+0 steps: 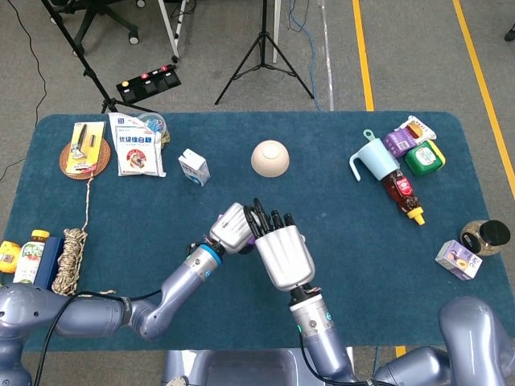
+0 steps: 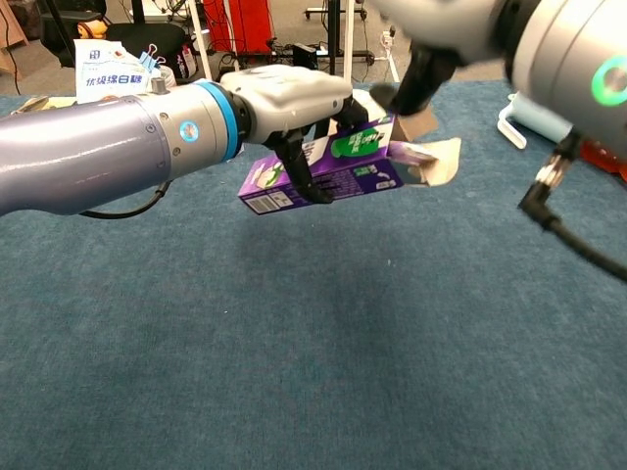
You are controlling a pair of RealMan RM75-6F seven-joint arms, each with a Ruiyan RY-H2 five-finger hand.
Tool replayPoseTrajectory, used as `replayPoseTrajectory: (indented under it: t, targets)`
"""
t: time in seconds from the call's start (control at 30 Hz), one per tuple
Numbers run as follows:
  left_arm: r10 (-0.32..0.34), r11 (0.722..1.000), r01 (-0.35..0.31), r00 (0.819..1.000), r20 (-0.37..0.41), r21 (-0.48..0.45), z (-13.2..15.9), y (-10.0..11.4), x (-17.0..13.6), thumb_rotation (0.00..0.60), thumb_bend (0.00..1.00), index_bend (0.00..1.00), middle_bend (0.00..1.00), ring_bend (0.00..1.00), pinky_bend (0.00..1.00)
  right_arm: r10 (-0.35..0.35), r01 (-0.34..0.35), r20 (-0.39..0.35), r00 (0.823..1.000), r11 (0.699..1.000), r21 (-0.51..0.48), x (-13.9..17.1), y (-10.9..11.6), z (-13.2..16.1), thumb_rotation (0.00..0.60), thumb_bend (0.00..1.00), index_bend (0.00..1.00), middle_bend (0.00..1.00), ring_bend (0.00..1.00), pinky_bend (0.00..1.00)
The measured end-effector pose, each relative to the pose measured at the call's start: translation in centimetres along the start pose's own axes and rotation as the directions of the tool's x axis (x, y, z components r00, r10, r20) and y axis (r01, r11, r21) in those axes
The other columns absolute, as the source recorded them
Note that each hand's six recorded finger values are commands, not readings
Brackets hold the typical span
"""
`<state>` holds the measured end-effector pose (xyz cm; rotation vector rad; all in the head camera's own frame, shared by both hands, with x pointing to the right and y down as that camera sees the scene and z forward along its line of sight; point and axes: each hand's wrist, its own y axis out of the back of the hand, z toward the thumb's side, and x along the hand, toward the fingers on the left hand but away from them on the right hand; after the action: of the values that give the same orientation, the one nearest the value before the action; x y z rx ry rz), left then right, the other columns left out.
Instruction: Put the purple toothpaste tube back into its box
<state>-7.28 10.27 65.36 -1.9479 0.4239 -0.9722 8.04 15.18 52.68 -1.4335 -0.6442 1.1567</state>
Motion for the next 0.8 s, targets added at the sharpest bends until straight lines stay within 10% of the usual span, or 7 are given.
replayPoseTrajectory:
  t: [0.5,0.8]
  targets:
    - [0.183,0.957,-0.148,0.975,0.122,-0.249,-0.1,2.9,-1.0,0.600,0.25,0.50,0.45,0.41,0.71,-0.290,0.287,0.208,0.934,0.957,0.045,-2.1,4.8,-10.9,0.600,0.42,0.13,0.14,0.28,0.37]
    - [0.167,0.973,-0.149,0.981,0.094,-0.174,-2.0,2.0,-0.7,0.600,0.25,0.50,0.45,0.41,0.70,-0.254,0.238,0.286,0.924,0.967,0.088,-3.1,2.3,-16.5,0.600,0.42,0.13,0.15,0.28,0.38]
